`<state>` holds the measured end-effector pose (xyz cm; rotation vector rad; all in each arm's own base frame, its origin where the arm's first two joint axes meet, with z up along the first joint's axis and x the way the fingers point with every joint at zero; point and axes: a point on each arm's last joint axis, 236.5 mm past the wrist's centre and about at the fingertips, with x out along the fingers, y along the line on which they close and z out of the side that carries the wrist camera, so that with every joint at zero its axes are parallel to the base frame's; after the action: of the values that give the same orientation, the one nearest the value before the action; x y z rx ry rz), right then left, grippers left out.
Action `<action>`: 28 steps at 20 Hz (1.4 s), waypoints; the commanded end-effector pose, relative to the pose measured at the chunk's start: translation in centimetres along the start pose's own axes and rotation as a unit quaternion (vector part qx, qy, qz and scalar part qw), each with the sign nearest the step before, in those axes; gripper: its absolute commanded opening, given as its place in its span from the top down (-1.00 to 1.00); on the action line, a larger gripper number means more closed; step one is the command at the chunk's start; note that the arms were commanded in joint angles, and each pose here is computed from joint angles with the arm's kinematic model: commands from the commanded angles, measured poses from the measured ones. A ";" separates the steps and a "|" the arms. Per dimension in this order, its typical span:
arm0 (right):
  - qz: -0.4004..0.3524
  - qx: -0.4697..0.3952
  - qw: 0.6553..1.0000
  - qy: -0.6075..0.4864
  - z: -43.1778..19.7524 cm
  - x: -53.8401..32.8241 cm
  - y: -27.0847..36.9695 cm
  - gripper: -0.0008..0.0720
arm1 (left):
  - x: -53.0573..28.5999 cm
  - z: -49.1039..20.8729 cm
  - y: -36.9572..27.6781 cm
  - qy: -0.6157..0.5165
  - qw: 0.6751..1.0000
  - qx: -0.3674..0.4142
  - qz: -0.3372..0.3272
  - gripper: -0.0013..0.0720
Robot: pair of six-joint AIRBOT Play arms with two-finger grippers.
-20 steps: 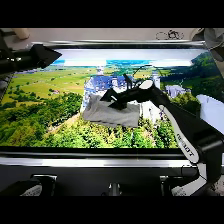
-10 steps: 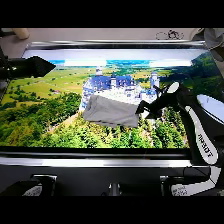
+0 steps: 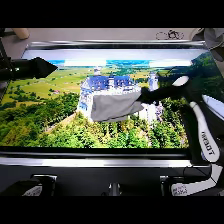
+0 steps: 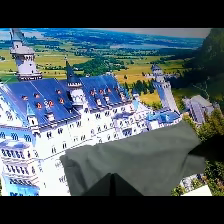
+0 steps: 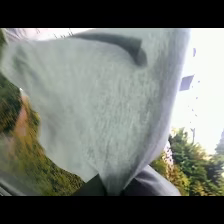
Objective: Fold the shirts.
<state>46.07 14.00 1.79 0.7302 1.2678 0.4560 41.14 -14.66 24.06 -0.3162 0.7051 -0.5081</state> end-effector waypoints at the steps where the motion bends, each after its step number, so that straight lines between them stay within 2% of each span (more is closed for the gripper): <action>1: -0.025 0.000 0.992 -0.124 6.0 -13.4 -0.1 0.93 | 0.7 -0.2 0.5 0.006 1.000 -0.002 0.002 0.89; 6: -0.084 0.061 0.970 -0.218 6.0 -27.9 -5.8 0.93 | 1.9 -0.7 1.2 0.019 1.000 -0.008 0.004 0.89; 15: -0.132 0.158 0.917 -0.343 1.6 -41.6 -11.7 0.93 | 1.9 -0.7 1.2 0.019 1.000 0.004 0.004 0.89; 18: -0.151 0.217 0.887 -0.380 -1.1 -45.3 -13.6 0.93 | 1.9 -0.7 1.2 0.020 1.000 0.014 0.003 0.89; 21: -0.220 0.289 0.879 -0.308 -6.6 -44.6 -17.2 0.93 | 1.9 -0.7 1.2 0.019 1.000 0.015 0.003 0.89; 24: -0.282 0.380 0.848 -0.237 -11.9 -42.8 -21.4 0.93 | 1.9 -0.7 1.2 0.019 1.000 0.015 0.003 0.89; 28: -0.288 0.455 0.830 -0.143 -18.1 -36.3 -24.8 0.93 | 1.9 -0.7 1.2 0.019 1.000 0.016 0.003 0.89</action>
<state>21.66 -25.28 11.64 1.0400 1.1463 -0.6949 42.28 -14.76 22.05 -0.2763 0.7348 -0.5193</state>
